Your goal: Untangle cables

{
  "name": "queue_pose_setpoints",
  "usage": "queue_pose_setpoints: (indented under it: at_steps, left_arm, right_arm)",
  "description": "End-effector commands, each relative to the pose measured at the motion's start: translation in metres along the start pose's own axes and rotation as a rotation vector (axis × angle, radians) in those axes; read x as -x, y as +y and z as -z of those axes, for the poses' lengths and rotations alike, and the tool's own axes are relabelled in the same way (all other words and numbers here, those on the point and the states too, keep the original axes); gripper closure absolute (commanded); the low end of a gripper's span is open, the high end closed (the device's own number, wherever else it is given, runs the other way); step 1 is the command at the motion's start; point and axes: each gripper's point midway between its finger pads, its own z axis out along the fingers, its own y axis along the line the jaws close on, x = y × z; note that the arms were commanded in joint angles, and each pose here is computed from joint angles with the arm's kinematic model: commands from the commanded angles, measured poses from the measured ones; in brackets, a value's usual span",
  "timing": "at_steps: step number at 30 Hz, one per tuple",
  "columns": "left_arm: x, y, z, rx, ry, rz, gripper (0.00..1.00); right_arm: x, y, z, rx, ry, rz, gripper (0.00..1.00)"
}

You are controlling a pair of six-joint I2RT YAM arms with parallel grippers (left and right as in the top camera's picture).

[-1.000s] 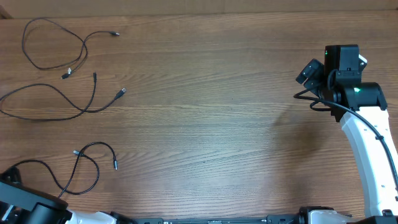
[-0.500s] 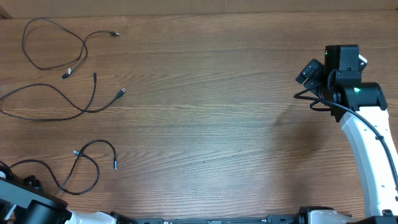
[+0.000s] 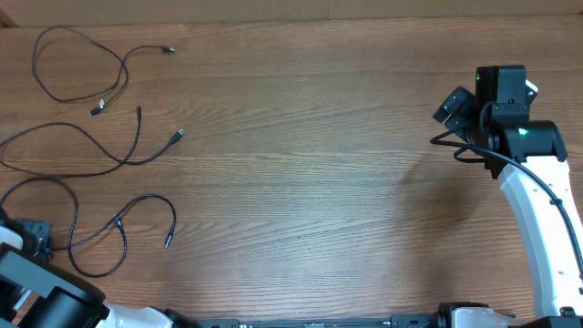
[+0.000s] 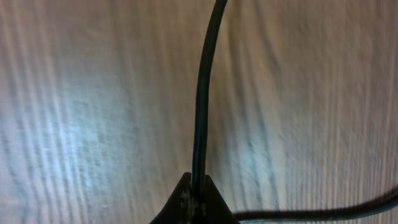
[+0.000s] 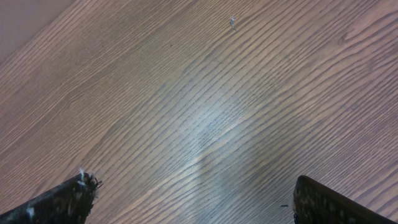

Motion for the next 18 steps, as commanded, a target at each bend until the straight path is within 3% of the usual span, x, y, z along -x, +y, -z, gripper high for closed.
queue_pose_setpoints:
  at_steps: [1, 7, 10, 13, 14, 17, 18]
  left_arm:
    - [0.000, 0.013, 0.002, 0.100, -0.021, -0.036, 0.96]
    - [-0.003, 0.060, 0.007, 0.274, -0.019, 0.151, 0.96]
    - [0.001, 0.072, 0.006, 0.277, -0.022, 0.221, 0.96]
    - [0.011, 0.059, 0.003, 0.208, -0.039, 0.123, 0.69]
    - [0.011, 0.051, 0.002, 0.168, -0.032, 0.096, 0.65]
    - [0.012, 0.029, 0.003, 0.073, -0.013, 0.063, 0.19]
    - [0.014, 0.024, 0.006, 0.060, -0.015, 0.056, 0.11]
  right_arm:
    - [0.005, 0.001, 0.004, 0.009, -0.016, -0.010, 0.00]
    - [0.005, 0.001, 0.004, 0.009, -0.016, -0.010, 0.00]
    - [0.005, 0.001, 0.004, 0.009, -0.016, -0.009, 0.00]
    - [0.005, 0.001, 0.004, 0.009, -0.016, -0.010, 0.00]
    - [0.005, 0.001, 0.004, 0.009, -0.016, -0.009, 0.00]
    - [0.005, 0.001, 0.004, 0.009, -0.016, -0.010, 0.00]
    - [0.005, 0.001, 0.004, 0.009, -0.016, -0.010, 0.00]
